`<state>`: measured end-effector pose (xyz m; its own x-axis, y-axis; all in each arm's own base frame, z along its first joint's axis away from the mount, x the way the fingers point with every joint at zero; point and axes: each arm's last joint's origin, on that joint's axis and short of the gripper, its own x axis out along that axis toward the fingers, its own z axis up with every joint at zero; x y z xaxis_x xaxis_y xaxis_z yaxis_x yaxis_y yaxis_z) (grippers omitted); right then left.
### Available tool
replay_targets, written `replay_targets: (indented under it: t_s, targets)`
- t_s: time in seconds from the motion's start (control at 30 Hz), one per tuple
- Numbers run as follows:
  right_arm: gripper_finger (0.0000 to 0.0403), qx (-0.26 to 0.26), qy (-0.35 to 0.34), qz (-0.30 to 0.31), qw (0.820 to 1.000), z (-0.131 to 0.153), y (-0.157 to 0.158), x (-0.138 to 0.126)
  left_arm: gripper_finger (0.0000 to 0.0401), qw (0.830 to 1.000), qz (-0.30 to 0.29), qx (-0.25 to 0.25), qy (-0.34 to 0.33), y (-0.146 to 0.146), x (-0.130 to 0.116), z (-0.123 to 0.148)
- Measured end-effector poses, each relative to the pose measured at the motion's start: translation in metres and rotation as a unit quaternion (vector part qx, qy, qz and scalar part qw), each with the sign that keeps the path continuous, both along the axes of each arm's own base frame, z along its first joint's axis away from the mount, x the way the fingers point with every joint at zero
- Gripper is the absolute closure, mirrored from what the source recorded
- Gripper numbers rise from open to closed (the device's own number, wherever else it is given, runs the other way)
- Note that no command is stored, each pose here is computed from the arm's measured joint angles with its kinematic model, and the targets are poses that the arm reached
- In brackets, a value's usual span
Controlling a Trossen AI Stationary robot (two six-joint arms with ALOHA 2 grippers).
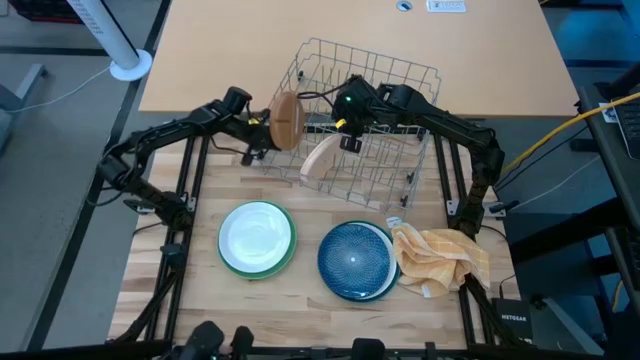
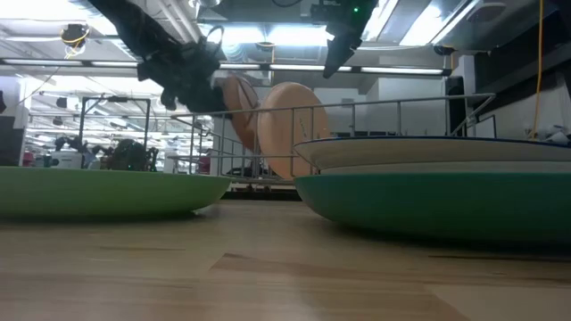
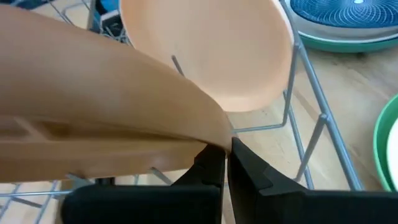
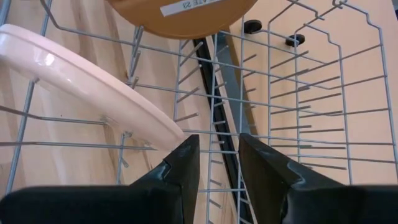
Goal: Sort dishes
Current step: Adjust the plates in the dish rack
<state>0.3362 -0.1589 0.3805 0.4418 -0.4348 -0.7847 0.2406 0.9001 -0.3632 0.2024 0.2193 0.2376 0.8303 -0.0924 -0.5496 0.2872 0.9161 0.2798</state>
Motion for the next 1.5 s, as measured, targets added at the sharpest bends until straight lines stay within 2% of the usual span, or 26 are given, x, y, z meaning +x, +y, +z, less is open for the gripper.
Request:
replay_targets:
  t_s: [0.33, 0.53, 0.67, 0.87, 1.0, 1.13, 1.37, 1.5]
  targets:
    - [0.0286, -0.005, -0.012, 0.0, 1.0, 0.002, -0.001, 0.002, 0.0399, 0.998, -0.003, -0.036, 0.045, -0.003, 0.008, -0.019]
    - [0.0286, -0.005, -0.011, 0.0, 1.0, 0.001, -0.001, 0.002, 0.0386, 0.993, 0.045, -0.073, 0.082, -0.01, 0.017, -0.022]
    - [0.0286, -0.005, -0.011, 0.0, 1.0, 0.001, -0.001, 0.002, 0.0376, 0.984, 0.079, -0.128, 0.095, -0.016, 0.023, -0.023]
    - [0.0286, -0.004, -0.01, 0.0, 1.0, 0.001, -0.001, 0.002, 0.0338, 0.975, 0.104, -0.162, 0.108, -0.024, 0.03, -0.023]
    - [0.0286, -0.003, -0.007, 0.0, 1.0, 0.001, -0.001, 0.001, 0.0304, 0.969, 0.134, -0.16, 0.13, -0.026, 0.031, -0.025]
    - [0.0286, -0.003, -0.007, 0.0, 1.0, 0.001, -0.001, 0.001, 0.0286, 0.968, 0.149, -0.13, 0.158, -0.026, 0.028, -0.027]
    - [0.0286, -0.003, -0.006, 0.0, 1.0, 0.001, -0.001, 0.001, 0.0293, 0.958, 0.187, -0.106, 0.188, -0.027, 0.02, -0.023]
    - [0.0286, -0.003, -0.006, 0.0, 1.0, 0.001, -0.001, 0.001, 0.0301, 0.961, 0.191, -0.096, 0.174, -0.033, 0.015, -0.009]
